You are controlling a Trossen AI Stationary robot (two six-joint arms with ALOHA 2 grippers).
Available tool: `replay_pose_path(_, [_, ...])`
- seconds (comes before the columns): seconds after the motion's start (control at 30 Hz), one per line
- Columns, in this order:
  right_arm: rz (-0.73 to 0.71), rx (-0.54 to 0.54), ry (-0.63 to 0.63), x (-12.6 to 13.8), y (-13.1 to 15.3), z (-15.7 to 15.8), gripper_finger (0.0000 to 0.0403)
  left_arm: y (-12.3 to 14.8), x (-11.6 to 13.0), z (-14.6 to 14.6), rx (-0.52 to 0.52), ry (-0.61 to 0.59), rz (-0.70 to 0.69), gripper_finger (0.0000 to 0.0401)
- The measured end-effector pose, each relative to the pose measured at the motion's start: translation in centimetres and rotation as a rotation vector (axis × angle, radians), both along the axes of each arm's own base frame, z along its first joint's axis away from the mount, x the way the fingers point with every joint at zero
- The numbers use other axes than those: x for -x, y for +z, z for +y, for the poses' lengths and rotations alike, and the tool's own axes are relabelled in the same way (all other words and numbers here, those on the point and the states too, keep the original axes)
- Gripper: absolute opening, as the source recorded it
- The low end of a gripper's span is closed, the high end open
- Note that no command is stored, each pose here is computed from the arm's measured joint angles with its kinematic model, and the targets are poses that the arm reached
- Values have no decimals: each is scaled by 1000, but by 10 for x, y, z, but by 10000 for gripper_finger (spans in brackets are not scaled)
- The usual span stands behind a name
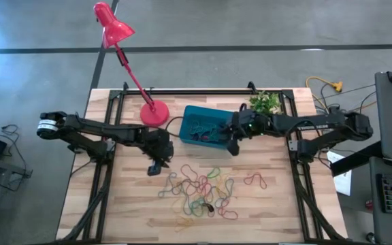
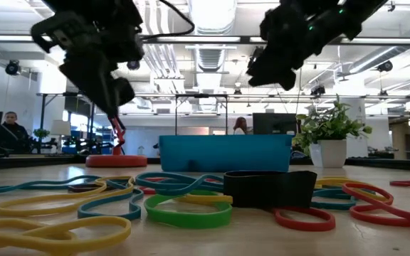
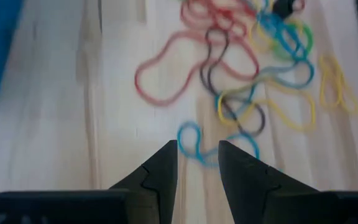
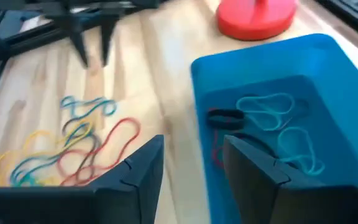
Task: Pick and place rubber bands into bin
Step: Put the blue rubber band into the blue bin
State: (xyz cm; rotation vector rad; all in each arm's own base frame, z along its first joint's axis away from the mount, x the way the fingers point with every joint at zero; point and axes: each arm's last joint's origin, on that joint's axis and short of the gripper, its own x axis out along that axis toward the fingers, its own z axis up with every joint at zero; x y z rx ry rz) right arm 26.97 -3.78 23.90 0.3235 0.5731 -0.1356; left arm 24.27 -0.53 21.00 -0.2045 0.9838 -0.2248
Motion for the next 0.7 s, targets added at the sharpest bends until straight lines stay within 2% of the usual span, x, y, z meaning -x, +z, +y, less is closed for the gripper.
replay_pose_path(0.27, [104,-43,58,13,1,32,139,-3,5,-12,69,81,104,100])
replay_pose_path(0.4, [170,-25,71,19,-4,48,131,-3,7,-25,72,107,124,100])
replay_pose_path(0.7, [238,128,38,29,-7,71,127,-2,6,-46,-71,123,49,100])
